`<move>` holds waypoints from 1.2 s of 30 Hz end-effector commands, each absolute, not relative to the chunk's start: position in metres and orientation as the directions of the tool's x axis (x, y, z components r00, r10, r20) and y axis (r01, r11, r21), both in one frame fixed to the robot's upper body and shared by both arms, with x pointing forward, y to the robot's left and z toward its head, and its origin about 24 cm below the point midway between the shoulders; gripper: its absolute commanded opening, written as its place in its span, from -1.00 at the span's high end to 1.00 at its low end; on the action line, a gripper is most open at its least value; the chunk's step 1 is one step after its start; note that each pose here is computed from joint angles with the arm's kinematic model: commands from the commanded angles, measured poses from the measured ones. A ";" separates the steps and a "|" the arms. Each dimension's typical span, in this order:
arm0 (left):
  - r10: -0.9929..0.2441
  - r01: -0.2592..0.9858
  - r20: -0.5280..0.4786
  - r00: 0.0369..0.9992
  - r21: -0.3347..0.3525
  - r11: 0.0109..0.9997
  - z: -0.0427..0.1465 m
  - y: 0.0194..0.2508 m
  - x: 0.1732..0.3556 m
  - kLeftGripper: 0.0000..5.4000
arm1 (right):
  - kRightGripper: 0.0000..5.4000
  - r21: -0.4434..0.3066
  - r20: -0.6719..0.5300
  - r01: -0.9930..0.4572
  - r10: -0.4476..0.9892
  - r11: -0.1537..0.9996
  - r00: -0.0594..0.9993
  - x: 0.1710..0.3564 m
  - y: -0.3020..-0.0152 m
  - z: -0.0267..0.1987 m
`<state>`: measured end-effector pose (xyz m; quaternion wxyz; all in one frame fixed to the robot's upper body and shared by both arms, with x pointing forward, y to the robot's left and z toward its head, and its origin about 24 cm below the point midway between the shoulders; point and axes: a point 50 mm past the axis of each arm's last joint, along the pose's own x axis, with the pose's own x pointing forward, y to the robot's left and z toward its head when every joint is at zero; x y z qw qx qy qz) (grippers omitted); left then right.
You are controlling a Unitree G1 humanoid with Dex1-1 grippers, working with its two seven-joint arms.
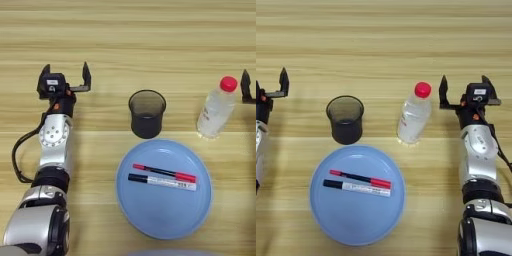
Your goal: Move the objects on the table
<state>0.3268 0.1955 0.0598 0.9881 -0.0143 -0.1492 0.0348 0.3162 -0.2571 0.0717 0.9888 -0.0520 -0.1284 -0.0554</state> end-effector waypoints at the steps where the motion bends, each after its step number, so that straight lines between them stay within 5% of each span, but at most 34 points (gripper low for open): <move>1: 0.053 -0.047 0.289 0.956 -0.026 0.999 0.062 0.194 0.330 -1.00 | -0.99 -0.090 0.279 0.109 -0.080 0.990 0.957 0.321 -0.253 0.077; 21: -0.261 0.281 0.454 0.852 0.025 0.959 0.088 0.169 0.321 -1.00 | -0.99 -0.090 0.279 0.106 -0.077 0.990 0.957 0.321 -0.252 0.077; 36: -0.559 0.616 0.458 0.691 0.030 0.787 0.091 0.152 0.299 -1.00 | -0.99 -0.090 0.279 0.102 -0.074 0.991 0.958 0.322 -0.252 0.077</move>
